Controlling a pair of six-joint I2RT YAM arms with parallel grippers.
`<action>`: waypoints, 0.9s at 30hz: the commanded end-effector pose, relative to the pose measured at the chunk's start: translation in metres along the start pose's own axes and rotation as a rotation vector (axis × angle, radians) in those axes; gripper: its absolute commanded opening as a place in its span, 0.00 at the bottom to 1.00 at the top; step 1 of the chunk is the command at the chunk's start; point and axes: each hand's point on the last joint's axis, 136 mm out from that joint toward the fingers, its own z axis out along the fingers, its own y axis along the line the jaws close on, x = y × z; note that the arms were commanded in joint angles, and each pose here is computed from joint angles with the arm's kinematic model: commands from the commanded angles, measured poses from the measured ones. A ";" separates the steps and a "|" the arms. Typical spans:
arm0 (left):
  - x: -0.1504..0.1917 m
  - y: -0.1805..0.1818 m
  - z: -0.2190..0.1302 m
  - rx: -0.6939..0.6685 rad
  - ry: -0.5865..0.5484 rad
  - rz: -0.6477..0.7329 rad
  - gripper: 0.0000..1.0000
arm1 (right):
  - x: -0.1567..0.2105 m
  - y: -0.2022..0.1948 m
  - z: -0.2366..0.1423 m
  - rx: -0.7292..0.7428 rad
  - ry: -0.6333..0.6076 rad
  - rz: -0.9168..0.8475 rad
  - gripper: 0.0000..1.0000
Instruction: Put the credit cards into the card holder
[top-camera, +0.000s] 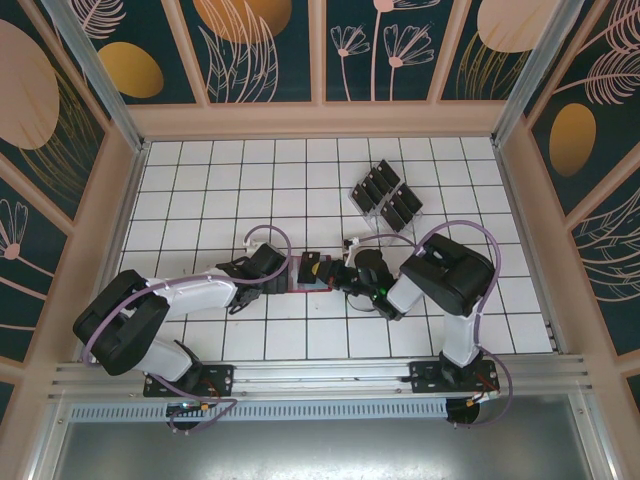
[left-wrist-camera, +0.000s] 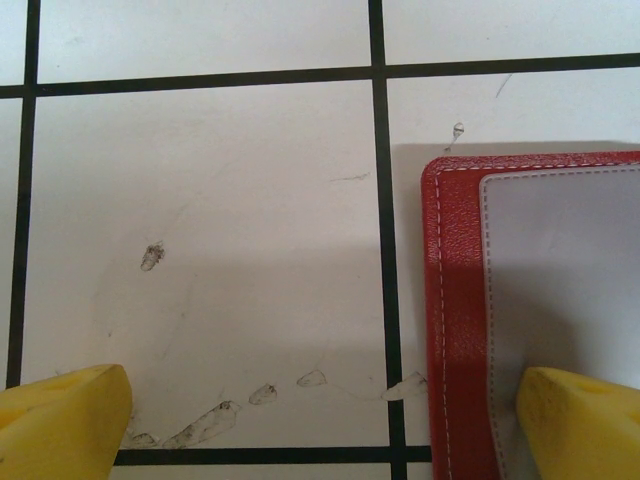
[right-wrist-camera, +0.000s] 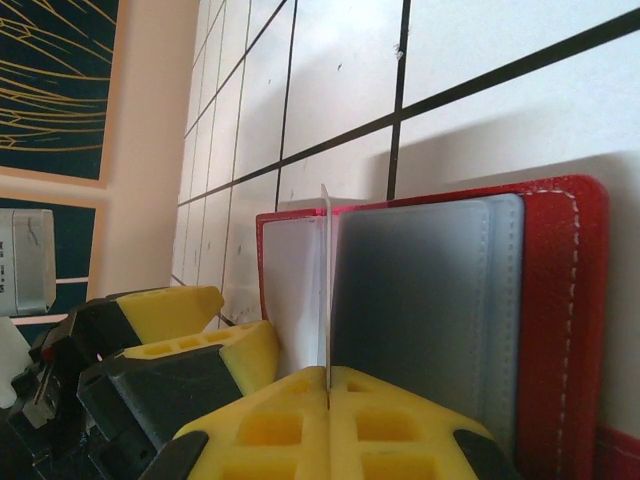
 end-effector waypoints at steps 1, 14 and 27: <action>0.027 0.016 0.005 -0.053 0.081 0.041 0.99 | -0.001 0.007 0.006 -0.032 -0.007 -0.015 0.00; 0.027 0.016 0.006 -0.051 0.082 0.045 0.99 | 0.012 0.005 0.010 -0.019 0.032 -0.015 0.00; 0.027 0.015 0.005 -0.050 0.082 0.045 0.99 | 0.018 0.004 0.009 -0.009 0.045 -0.008 0.00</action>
